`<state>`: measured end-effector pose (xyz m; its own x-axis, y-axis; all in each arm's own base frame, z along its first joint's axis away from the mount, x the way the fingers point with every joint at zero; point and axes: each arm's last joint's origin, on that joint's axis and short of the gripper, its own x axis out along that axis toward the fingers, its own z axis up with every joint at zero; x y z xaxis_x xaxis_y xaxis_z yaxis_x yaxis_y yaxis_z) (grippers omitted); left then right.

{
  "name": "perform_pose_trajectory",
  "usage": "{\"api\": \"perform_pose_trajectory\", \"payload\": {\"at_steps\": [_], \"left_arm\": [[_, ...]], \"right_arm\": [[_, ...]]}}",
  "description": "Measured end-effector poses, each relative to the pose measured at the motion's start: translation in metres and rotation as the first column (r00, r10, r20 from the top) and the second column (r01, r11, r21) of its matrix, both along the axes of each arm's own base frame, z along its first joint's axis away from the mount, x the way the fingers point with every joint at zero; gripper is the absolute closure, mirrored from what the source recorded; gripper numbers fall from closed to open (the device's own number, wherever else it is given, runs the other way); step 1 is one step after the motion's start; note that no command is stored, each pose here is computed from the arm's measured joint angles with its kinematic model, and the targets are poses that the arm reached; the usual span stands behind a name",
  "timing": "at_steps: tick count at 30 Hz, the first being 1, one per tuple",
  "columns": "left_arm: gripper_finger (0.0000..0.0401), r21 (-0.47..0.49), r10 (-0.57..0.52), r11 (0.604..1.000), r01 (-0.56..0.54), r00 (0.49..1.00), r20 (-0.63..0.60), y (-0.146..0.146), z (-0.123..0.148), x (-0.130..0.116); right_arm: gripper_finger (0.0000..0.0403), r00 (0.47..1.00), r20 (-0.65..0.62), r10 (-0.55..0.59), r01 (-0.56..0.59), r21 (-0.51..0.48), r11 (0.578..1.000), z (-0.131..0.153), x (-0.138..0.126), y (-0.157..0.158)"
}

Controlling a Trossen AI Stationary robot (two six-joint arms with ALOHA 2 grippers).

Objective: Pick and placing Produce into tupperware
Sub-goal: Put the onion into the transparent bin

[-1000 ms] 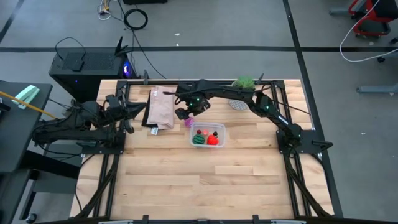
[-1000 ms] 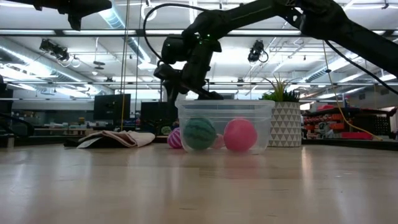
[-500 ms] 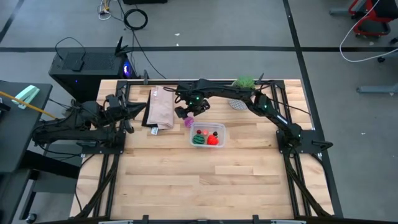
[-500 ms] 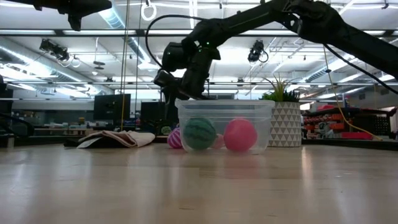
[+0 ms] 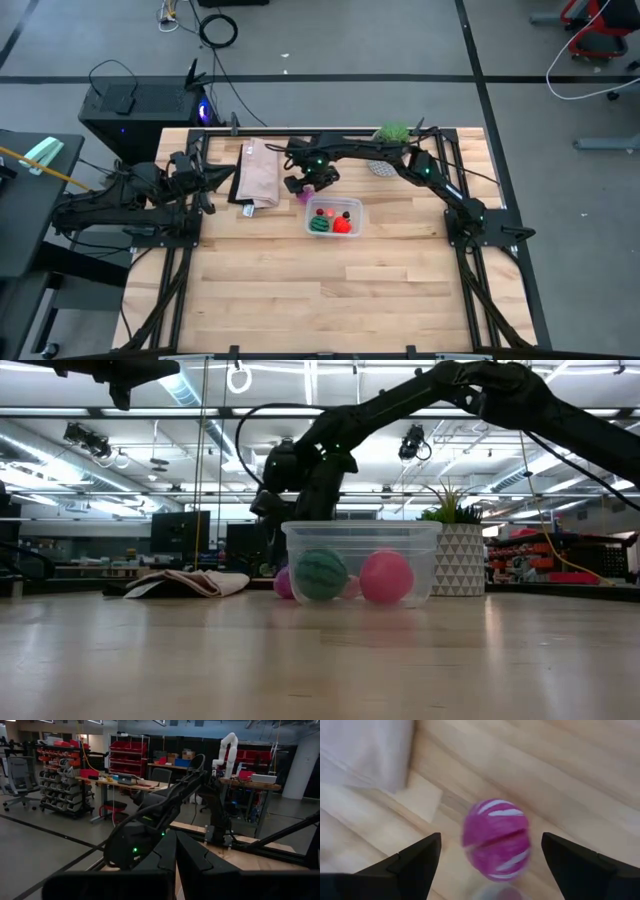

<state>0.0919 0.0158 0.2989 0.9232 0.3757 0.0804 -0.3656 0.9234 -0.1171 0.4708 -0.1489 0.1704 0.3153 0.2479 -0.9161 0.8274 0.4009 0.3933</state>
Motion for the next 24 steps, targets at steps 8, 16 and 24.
{"api": "perform_pose_trajectory", "payload": {"at_steps": [8, 16, 24], "left_arm": [[0.0376, 0.000, 0.000, 1.000, 0.000, 1.000, -0.001, 0.0000, 0.0000, 0.0000], [0.0387, 0.005, 0.001, 1.000, -0.001, 1.000, -0.003, 0.0000, -0.0001, 0.0000], [0.0383, 0.009, 0.001, 1.000, -0.001, 1.000, -0.005, 0.0000, -0.0001, 0.0000]], "right_arm": [[0.0071, 0.998, 0.062, -0.013, 0.013, -0.010, 1.000, 0.0023, 0.0061, -0.0010], [0.0095, 0.997, 0.073, 0.013, -0.014, 0.003, 1.000, 0.0024, 0.0061, -0.0003], [0.0103, 0.997, 0.075, 0.027, -0.028, 0.010, 1.000, 0.0025, 0.0073, 0.0042]]}}
